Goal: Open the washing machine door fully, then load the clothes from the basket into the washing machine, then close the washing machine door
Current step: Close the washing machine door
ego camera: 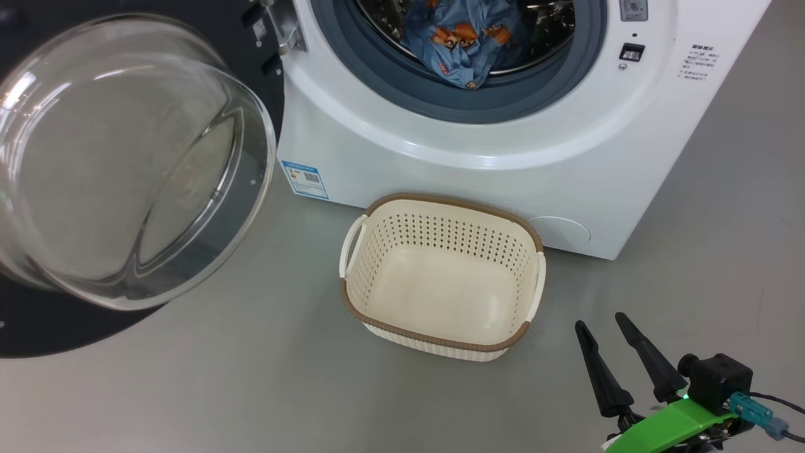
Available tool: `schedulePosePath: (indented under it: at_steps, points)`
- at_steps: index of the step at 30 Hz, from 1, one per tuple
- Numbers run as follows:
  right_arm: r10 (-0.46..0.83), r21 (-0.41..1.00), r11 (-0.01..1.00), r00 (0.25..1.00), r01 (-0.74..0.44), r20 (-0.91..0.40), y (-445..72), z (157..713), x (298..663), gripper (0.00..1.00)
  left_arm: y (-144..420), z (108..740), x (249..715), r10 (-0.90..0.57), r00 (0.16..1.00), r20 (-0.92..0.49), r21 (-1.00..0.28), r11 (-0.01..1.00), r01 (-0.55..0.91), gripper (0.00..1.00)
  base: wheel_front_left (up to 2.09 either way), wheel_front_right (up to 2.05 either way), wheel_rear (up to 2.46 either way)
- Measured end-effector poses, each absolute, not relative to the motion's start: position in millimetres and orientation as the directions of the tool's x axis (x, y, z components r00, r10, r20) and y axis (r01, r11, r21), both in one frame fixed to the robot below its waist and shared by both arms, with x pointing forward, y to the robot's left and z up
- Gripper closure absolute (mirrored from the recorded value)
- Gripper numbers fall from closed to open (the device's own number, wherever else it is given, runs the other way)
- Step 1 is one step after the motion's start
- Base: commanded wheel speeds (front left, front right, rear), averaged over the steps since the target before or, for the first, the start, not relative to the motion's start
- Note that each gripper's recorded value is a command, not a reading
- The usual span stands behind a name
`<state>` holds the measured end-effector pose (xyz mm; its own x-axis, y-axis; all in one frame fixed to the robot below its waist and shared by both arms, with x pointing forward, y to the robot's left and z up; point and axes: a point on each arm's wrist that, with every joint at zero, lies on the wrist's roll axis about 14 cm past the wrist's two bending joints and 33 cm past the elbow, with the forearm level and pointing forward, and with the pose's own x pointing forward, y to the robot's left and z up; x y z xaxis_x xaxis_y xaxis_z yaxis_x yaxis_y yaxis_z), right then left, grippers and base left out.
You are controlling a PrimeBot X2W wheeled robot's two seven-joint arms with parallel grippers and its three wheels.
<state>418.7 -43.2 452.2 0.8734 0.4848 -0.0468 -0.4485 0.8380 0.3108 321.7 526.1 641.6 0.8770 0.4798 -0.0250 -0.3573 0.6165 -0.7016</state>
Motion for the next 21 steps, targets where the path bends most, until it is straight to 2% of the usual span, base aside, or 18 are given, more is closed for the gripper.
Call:
schedulePosePath:
  at_steps: [10, 21]
  points:
    - [0.480, 0.305, 0.843, 0.876, -0.443, -0.055, -47, 448, 422, 0.00, 521, 618, 327, 0.395, 0.902, -0.178, -0.711, 0.582, -0.395, 1.00, 0.00, 0.00, 0.00]
    - [0.470, 0.295, 0.850, 0.881, -0.437, -0.048, -52, 450, 427, 0.00, 498, 597, 344, 0.289, 0.924, -0.252, -0.723, 0.579, -0.378, 1.00, 0.00, 0.00, 0.00]
